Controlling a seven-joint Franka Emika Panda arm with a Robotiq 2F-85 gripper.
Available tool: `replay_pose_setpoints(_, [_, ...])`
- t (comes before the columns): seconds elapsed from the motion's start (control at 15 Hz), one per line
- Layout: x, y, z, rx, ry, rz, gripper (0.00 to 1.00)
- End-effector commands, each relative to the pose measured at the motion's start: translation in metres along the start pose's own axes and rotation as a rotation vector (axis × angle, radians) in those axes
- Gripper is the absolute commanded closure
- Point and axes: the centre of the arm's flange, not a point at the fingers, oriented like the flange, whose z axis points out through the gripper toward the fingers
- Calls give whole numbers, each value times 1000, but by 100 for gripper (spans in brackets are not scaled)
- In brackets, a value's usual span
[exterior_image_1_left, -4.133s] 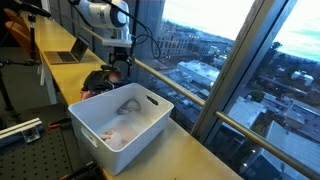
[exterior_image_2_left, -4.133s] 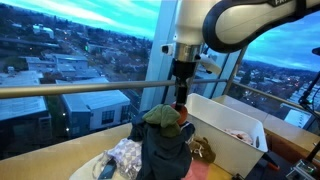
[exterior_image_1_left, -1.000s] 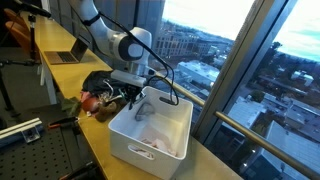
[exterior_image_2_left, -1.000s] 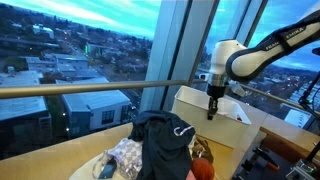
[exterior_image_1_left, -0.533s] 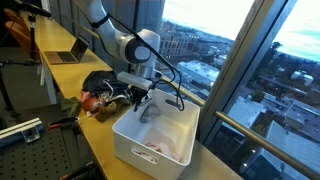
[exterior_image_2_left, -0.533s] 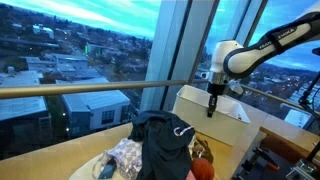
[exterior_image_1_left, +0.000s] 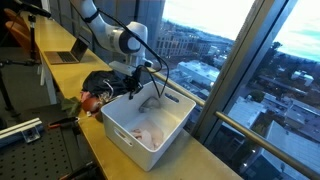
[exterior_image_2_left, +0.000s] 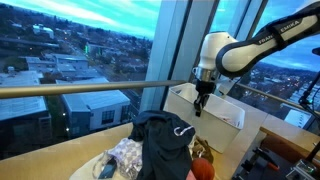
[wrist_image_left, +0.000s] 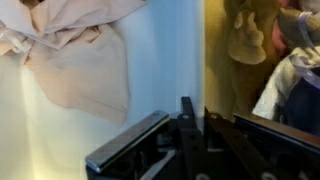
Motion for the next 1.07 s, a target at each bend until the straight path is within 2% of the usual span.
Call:
replay_pose_setpoints(0.0, [1,35,-9,-76,-6,135,99])
replay_pose_setpoints(0.33, [-13,87,10,-95,-50,247,99])
replay_pose_setpoints(0.73, [-22,96,23,-85,-90,262,99])
replay_pose_setpoints(0.8, [-23,96,20,-84,-89,260,96])
replay_pose_setpoints(0.87, [-24,96,17,-83,-84,261,70])
replay_pose_setpoints(0.93, [-26,96,10,-87,-77,257,68])
replay_pose_setpoints(1.0, [-27,97,4,-88,-70,255,62])
